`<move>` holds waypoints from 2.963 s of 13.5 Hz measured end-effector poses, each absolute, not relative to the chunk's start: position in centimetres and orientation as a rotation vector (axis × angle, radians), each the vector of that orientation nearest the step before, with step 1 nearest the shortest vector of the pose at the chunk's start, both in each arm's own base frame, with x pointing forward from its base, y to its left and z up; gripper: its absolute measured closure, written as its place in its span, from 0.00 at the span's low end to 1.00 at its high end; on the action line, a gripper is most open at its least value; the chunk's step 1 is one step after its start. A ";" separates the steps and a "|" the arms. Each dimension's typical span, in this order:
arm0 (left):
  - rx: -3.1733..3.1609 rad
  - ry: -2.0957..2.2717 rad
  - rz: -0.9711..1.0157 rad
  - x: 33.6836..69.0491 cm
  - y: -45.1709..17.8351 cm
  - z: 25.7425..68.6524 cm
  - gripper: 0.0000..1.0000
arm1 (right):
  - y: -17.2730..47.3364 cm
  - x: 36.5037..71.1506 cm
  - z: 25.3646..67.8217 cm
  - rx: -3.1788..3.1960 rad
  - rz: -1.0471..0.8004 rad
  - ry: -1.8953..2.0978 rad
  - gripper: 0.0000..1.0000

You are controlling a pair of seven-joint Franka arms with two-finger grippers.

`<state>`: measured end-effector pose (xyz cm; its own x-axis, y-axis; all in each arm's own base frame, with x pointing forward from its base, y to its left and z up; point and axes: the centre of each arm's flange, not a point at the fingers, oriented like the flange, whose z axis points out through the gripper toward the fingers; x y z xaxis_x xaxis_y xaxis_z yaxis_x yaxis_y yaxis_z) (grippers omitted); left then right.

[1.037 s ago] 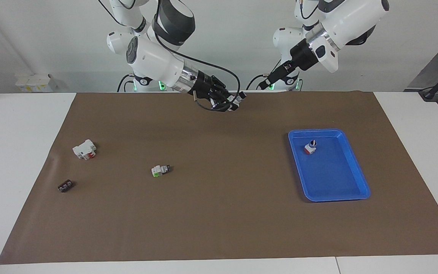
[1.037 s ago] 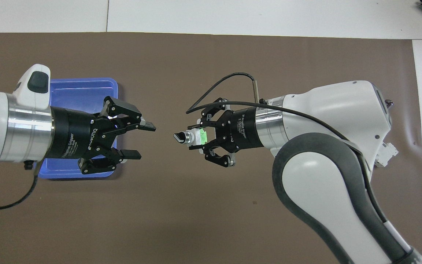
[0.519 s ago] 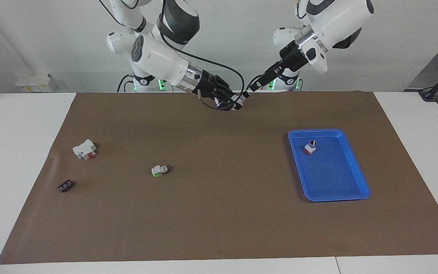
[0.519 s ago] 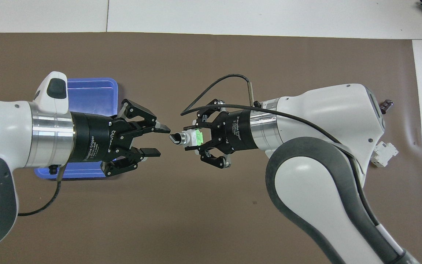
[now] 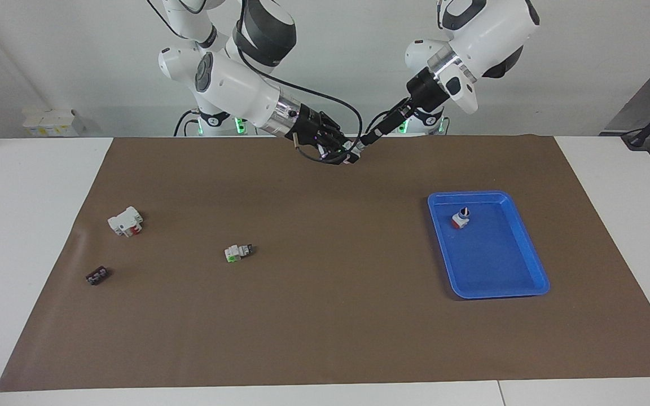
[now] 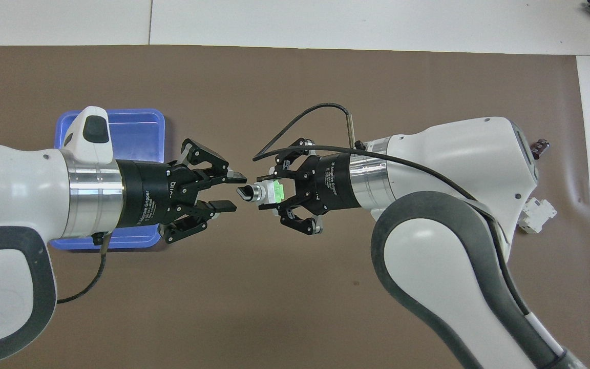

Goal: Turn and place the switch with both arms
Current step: 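Close the left gripper on the switch held by the right gripper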

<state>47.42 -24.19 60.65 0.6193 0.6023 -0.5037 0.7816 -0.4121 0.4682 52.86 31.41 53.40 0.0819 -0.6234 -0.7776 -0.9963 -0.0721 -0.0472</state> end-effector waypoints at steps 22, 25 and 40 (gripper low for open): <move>2.162 1.100 -0.365 46.8 -24.6 59.5 0.79 | 32.1 52.6 52.7 -1.766 0.782 1.606 0.59; 2.158 1.095 -0.348 46.9 -24.7 59.5 0.80 | 32.1 52.6 52.7 -1.764 0.781 1.607 0.59; 2.332 0.555 -0.123 47.0 -24.6 59.1 0.90 | 32.2 52.6 52.6 -1.766 0.781 1.606 0.59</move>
<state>46.99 -24.57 59.12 0.9025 0.3559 -0.2427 0.4250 -0.6445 0.6356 52.58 32.17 52.63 0.0856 -0.6297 -0.7721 -0.9962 -0.0686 -0.0545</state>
